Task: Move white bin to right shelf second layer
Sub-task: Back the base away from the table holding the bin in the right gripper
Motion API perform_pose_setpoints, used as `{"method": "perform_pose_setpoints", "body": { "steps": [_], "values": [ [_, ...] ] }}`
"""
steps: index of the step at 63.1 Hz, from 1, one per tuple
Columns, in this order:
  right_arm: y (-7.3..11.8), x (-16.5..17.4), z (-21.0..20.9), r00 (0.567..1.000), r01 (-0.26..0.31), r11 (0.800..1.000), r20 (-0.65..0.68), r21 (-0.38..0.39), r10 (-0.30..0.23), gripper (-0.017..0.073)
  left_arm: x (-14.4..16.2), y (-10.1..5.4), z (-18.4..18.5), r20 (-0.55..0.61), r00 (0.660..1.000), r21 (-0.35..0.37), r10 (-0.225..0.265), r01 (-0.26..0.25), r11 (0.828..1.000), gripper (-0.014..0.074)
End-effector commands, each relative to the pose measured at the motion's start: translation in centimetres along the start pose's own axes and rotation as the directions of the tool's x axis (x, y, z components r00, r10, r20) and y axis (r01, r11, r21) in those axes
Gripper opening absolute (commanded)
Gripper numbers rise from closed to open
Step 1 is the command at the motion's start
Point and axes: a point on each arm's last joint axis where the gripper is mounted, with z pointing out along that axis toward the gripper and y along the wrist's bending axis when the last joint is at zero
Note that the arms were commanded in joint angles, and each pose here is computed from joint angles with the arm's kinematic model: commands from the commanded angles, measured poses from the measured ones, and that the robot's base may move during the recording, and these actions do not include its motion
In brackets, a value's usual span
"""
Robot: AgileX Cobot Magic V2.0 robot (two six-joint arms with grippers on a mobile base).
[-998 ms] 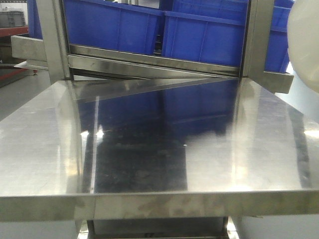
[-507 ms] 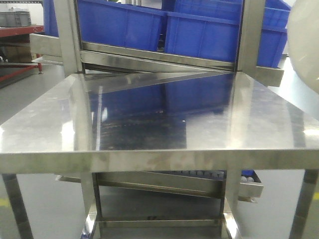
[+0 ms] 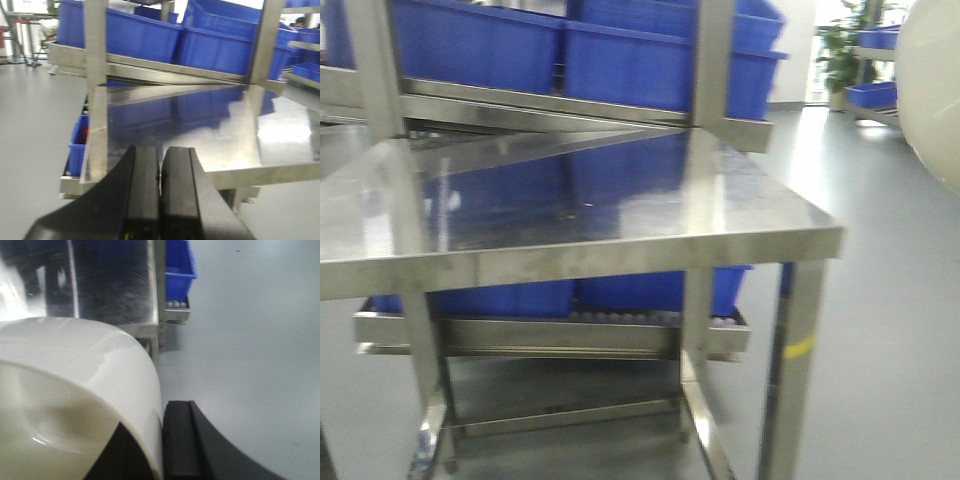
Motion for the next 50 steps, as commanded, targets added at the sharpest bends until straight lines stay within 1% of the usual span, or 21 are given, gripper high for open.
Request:
{"method": "perform_pose_setpoints", "body": {
  "steps": [1, 50],
  "values": [
    [0.06, -1.62, -0.44, 0.993, -0.001, 1.0, 0.115, -0.003, 0.001, 0.0048, 0.49, 0.05, 0.09, 0.048, 0.999, 0.003, -0.009, 0.009, 1.0, 0.0085],
    [0.06, -1.61, -0.43, 0.994, -0.001, 1.0, 0.113, -0.002, 0.001, 0.0048, 0.49, 0.05, 0.09, 0.048, 0.999, 0.003, -0.009, 0.009, 1.0, 0.0085]
  ]
}}
